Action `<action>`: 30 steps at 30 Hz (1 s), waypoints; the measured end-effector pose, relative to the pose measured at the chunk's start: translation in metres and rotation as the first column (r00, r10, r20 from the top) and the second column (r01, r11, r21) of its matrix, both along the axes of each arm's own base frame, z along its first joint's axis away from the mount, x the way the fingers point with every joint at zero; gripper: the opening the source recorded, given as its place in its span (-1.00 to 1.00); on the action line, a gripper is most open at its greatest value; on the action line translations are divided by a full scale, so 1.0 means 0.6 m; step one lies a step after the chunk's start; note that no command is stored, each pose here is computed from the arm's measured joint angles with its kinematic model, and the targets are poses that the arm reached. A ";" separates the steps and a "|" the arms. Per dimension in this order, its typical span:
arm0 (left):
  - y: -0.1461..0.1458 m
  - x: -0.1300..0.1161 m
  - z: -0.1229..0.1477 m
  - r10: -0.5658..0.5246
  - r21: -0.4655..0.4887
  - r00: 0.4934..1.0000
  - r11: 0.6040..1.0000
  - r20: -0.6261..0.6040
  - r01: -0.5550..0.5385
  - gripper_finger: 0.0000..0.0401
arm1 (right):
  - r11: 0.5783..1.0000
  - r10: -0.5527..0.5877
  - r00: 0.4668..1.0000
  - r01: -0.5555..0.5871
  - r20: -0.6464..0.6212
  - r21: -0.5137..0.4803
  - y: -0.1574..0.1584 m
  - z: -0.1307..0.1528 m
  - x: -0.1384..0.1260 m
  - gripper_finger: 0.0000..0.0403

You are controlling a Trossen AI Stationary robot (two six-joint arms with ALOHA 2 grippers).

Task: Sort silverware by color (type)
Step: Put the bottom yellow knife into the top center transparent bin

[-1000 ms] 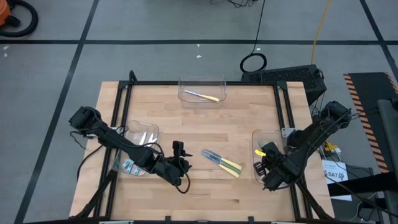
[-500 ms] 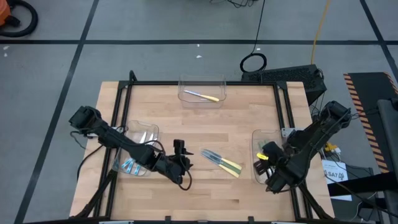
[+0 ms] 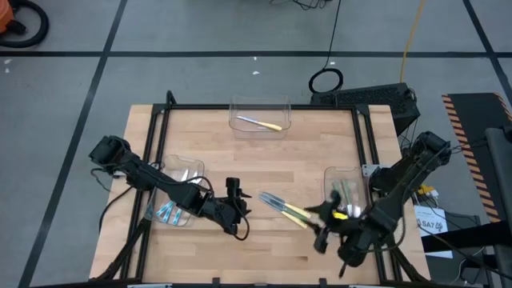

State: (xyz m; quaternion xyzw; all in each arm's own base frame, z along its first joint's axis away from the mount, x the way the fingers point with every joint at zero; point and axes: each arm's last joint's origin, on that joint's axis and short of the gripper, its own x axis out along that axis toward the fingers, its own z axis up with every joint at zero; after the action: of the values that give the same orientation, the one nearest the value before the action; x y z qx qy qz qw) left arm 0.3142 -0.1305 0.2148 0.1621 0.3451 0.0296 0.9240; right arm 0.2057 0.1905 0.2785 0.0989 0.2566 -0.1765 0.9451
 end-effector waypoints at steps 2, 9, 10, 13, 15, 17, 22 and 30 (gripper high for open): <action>0.002 0.001 0.000 0.006 -0.004 1.000 1.000 0.000 -0.006 0.13 | 0.997 0.071 0.997 -0.072 -0.016 -0.016 0.014 -0.010 0.016 -0.20; 0.015 0.006 0.000 0.022 -0.020 1.000 1.000 -0.003 -0.022 0.13 | 0.985 0.174 0.970 -0.168 -0.168 0.048 0.033 -0.070 0.061 -0.20; 0.018 0.007 0.000 0.027 -0.020 1.000 0.999 -0.003 -0.027 0.13 | 0.985 0.164 0.969 -0.151 -0.187 0.080 0.032 -0.078 0.067 -0.20; 0.025 0.010 0.000 0.043 -0.022 0.999 0.999 -0.003 -0.043 0.13 | 0.981 0.157 0.949 -0.119 -0.274 0.152 0.025 -0.107 0.085 -0.20; 0.029 0.011 0.000 0.050 -0.022 0.999 0.999 -0.003 -0.050 0.13 | 0.974 0.179 0.923 -0.116 -0.342 0.195 0.019 -0.125 0.096 -0.20; 0.031 0.012 0.000 0.053 -0.022 0.999 0.998 -0.003 -0.053 0.13 | 0.966 0.196 0.892 -0.106 -0.408 0.234 0.010 -0.139 0.104 -0.20; 0.032 0.013 -0.001 0.026 -0.041 1.000 0.999 -0.016 -0.026 0.13 | 0.971 0.161 0.843 -0.043 -0.514 0.233 -0.016 -0.160 0.115 -0.20; 0.032 0.013 -0.001 0.022 -0.043 1.000 0.999 -0.019 -0.023 0.13 | 0.980 0.105 0.817 0.012 -0.567 0.199 -0.039 -0.165 0.118 -0.20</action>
State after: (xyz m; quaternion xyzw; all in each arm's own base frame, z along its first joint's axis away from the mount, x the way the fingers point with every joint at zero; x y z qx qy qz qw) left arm 0.3217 -0.1114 0.2142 0.1385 0.3559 0.0310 0.9237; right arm 0.2766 0.1671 0.1793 0.1261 0.5478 -0.1489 0.8135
